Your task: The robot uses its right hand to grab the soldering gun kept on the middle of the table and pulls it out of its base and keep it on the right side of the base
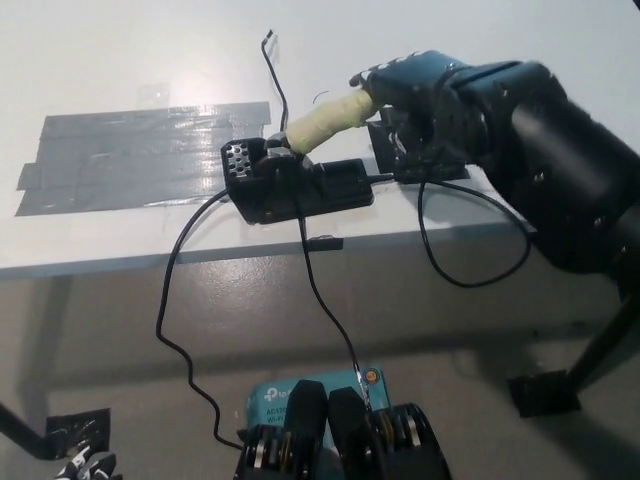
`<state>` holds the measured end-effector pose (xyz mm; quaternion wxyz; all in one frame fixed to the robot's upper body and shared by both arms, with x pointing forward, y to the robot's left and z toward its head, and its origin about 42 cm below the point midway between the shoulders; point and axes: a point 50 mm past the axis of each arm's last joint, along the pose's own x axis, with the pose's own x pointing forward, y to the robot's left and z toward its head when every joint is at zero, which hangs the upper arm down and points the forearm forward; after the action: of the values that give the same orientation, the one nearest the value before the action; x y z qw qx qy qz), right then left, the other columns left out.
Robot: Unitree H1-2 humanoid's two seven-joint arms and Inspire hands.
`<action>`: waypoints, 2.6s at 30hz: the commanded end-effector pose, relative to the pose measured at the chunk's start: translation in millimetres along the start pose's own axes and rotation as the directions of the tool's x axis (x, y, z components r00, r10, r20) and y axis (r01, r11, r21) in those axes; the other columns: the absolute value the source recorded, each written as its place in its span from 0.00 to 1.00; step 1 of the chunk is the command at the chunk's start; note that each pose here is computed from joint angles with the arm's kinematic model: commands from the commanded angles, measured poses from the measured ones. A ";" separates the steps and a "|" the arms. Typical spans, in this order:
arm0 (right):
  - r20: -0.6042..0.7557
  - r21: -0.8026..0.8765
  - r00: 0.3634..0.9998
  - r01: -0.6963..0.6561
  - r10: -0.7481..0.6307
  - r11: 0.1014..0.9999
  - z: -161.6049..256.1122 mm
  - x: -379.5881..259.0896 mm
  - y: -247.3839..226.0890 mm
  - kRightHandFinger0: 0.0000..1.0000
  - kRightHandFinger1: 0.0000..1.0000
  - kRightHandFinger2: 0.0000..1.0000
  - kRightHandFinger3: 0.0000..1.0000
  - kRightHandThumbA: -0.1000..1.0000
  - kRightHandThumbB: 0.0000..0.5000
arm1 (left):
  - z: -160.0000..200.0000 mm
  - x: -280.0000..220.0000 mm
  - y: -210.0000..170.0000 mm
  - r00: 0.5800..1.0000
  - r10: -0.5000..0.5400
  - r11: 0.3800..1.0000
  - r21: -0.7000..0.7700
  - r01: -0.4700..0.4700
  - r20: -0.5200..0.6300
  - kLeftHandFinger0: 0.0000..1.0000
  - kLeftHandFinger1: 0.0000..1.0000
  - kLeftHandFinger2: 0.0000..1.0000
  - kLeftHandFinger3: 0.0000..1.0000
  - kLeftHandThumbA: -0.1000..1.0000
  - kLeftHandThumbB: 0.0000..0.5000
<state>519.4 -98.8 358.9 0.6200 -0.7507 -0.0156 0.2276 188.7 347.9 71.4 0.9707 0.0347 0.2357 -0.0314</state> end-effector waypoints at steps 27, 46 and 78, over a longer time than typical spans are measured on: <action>0.194 -0.277 0.696 0.714 -0.691 0.642 -47.8 3.5 15.7 0.00 0.00 0.30 0.39 0.03 0.51 | 4.9 -3.0 -3.1 0.997 -0.071 0.972 0.221 0.077 -0.036 0.90 1.00 1.00 1.00 0.64 0.22; 0.122 -0.384 0.681 0.703 -0.722 0.599 -129.0 -26.1 -14.6 0.00 0.00 0.31 0.31 0.06 0.57 | 3.0 -7.7 1.9 0.996 -0.069 0.974 0.214 0.078 -0.048 0.91 0.97 1.00 1.00 0.66 0.23; -0.382 0.108 0.887 0.323 -0.261 0.940 -95.9 -6.6 143.9 0.00 0.02 0.19 0.34 0.00 0.22 | 1.1 -6.7 -2.6 0.994 -0.092 0.972 0.214 0.101 -0.054 0.89 0.94 1.00 1.00 0.67 0.28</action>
<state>508.1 -223.7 229.0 0.6862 -0.7265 -0.0329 -0.0147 183.4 340.5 68.6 0.9514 0.1159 0.2666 -0.1018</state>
